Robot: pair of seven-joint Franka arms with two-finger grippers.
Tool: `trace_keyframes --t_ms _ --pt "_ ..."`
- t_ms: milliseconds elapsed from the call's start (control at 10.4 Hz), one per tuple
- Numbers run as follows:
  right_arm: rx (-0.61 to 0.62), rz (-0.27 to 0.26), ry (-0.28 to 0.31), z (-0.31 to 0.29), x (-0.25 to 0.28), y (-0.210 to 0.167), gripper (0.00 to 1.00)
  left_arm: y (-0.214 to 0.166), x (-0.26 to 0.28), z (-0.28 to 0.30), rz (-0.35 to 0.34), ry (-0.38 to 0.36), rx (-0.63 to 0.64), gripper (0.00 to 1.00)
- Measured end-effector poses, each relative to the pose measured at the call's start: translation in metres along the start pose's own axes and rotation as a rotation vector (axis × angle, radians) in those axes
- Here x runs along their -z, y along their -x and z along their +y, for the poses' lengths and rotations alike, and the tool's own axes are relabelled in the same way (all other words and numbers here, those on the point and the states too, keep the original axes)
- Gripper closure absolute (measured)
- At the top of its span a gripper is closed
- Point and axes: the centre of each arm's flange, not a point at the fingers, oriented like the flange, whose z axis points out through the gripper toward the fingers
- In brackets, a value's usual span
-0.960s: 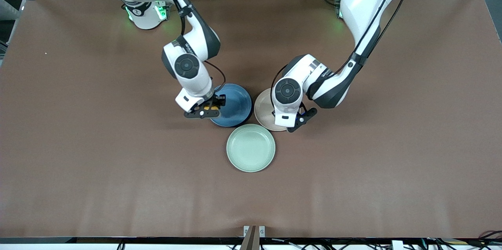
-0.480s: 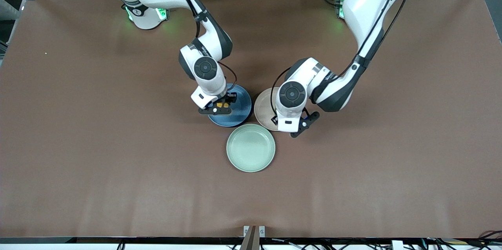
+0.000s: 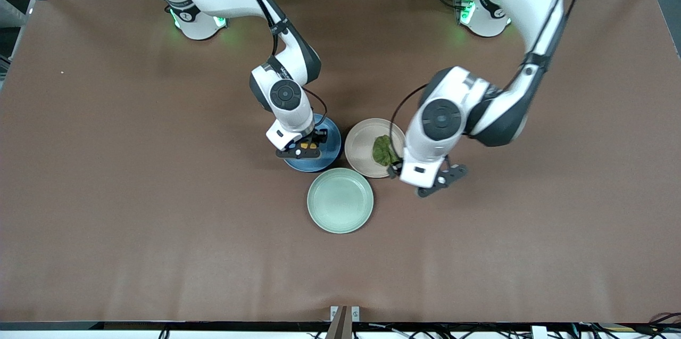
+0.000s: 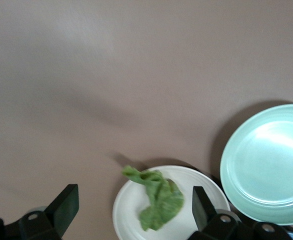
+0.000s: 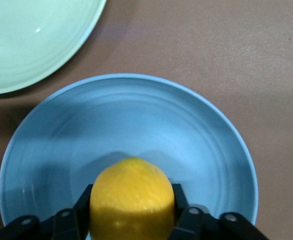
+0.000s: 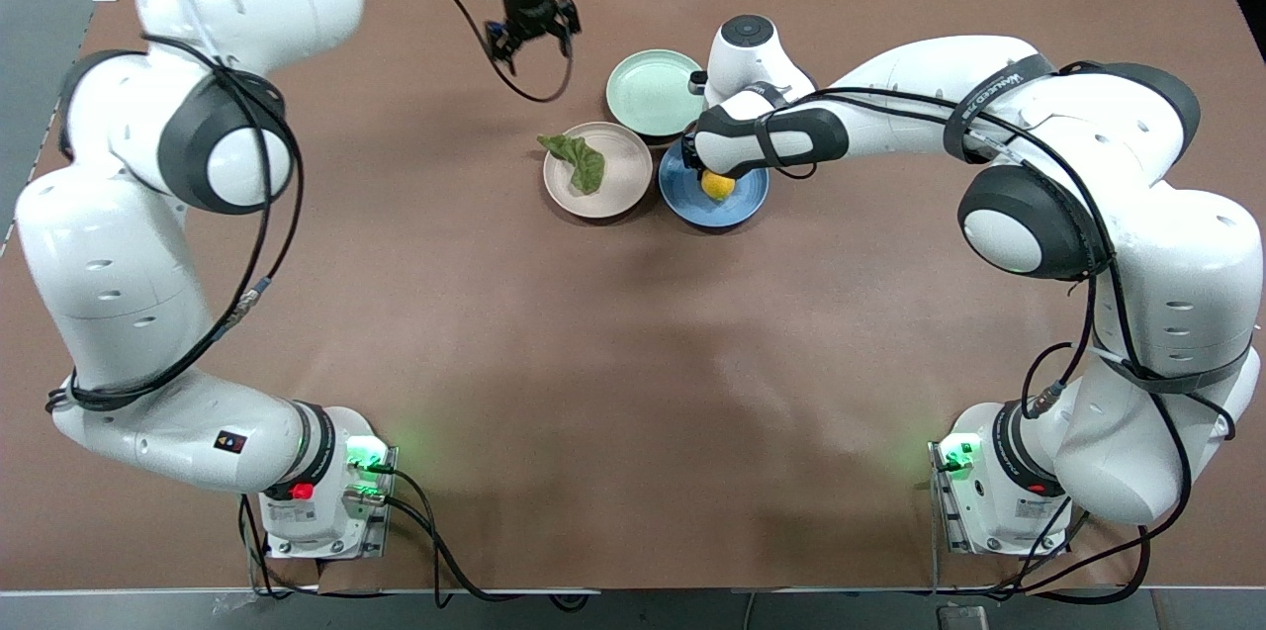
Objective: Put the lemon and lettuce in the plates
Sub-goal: 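Release the lettuce onto the beige plate while the right gripper lowers the lemon, then open the right gripper to drop the lemon onto the blue plate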
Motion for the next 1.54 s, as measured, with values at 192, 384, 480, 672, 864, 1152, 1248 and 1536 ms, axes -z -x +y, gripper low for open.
trace_keyframes --t_ms 192,384,480,672,864,1152,1248,1536 --pt "-0.003 0.011 -0.006 -0.001 0.004 -0.005 0.04 -0.026 0.027 -0.031 0.021 -0.009 -0.083 0.0" --pt "-0.013 -0.008 0.009 0.0 0.016 -0.016 0.0 -0.044 0.048 -0.058 0.028 -0.026 -0.123 0.0" --pt "-0.02 -0.034 0.025 0.002 0.029 -0.025 0.0 -0.053 0.056 -0.072 0.03 -0.033 -0.142 0.0" --pt "-0.028 -0.067 0.037 0.012 0.064 -0.052 0.0 -0.075 0.07 -0.103 0.036 -0.036 -0.204 0.0" --pt "-0.049 -0.066 0.027 0.028 0.092 -0.078 0.0 -0.094 0.086 -0.131 0.05 -0.032 -0.25 0.0" --pt "-0.03 -0.103 0.036 0.064 0.115 -0.107 0.0 -0.113 0.111 -0.174 0.056 -0.043 -0.308 0.0" --pt "-0.018 -0.122 0.039 0.084 0.124 -0.119 0.0 -0.12 0.121 -0.194 0.057 -0.047 -0.314 0.0" --pt "0.021 -0.157 0.053 0.147 0.154 -0.151 0.0 -0.122 0.151 -0.23 0.049 -0.041 -0.281 0.0"
